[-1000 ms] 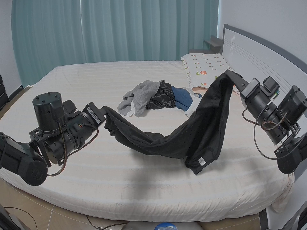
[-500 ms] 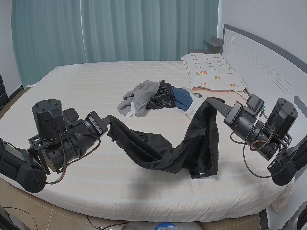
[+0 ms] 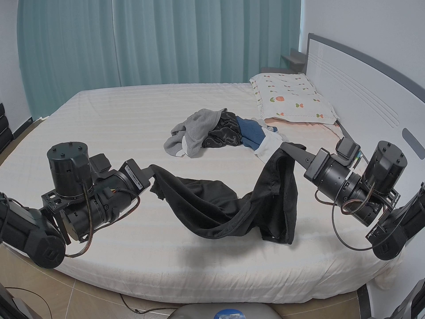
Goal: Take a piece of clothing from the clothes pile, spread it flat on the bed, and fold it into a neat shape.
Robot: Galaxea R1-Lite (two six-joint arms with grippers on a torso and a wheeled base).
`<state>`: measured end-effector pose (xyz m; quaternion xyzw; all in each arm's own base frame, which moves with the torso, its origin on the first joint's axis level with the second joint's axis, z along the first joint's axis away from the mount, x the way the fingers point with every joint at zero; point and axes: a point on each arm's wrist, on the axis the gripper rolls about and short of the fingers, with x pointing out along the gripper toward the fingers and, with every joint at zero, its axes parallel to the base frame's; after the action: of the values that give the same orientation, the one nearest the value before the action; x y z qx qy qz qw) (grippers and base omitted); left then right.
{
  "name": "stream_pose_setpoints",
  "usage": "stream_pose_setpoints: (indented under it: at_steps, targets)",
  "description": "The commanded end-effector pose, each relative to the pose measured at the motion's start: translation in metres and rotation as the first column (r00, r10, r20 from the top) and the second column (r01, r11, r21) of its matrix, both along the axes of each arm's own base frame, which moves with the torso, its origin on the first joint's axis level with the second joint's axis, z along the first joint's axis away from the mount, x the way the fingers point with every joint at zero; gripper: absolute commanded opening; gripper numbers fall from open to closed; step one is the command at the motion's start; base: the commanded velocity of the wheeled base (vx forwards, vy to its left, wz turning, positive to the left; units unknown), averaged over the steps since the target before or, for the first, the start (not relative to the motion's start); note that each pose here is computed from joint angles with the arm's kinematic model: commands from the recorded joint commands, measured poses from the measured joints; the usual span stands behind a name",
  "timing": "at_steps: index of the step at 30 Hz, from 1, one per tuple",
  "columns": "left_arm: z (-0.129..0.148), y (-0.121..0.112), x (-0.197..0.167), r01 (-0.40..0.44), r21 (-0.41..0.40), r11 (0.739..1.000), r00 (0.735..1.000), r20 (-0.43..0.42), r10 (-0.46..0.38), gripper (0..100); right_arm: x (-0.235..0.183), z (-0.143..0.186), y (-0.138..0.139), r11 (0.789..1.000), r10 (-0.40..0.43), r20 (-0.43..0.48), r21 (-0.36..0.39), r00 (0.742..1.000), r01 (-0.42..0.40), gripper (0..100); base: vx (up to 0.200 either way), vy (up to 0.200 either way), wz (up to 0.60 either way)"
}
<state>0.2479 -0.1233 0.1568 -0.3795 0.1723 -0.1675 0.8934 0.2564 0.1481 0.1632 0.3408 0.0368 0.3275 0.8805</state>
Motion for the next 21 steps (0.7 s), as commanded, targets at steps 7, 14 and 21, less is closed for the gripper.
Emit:
stream_pose_setpoints:
  at_steps: [7, 14, 21]
  targets:
    - [0.0037, 0.0027, 0.0025, -0.016, -0.026, 1.0, 1.0, 0.002, 0.017, 0, 0.0009, -0.0038, 0.0013, 1.0, 0.004, -0.013, -0.009, 1.0, -0.004, 0, 0.0, 0.0, 0.0]
    - [0.0045, 0.0028, 0.003, -0.017, -0.051, 0.999, 1.0, -0.007, 0.016, 0, 0.0008, -0.0054, 0.0033, 1.0, 0.009, -0.016, -0.011, 1.0, -0.009, 0, 0.0, 0.114, 0.0]
    - [0.0047, 0.003, 0.0027, -0.018, -0.05, 0.999, 1.0, -0.005, 0.018, 0, -0.0004, -0.0057, 0.0058, 1.0, 0.018, -0.016, -0.011, 1.0, -0.018, 0, 0.0, 0.2, 0.0]
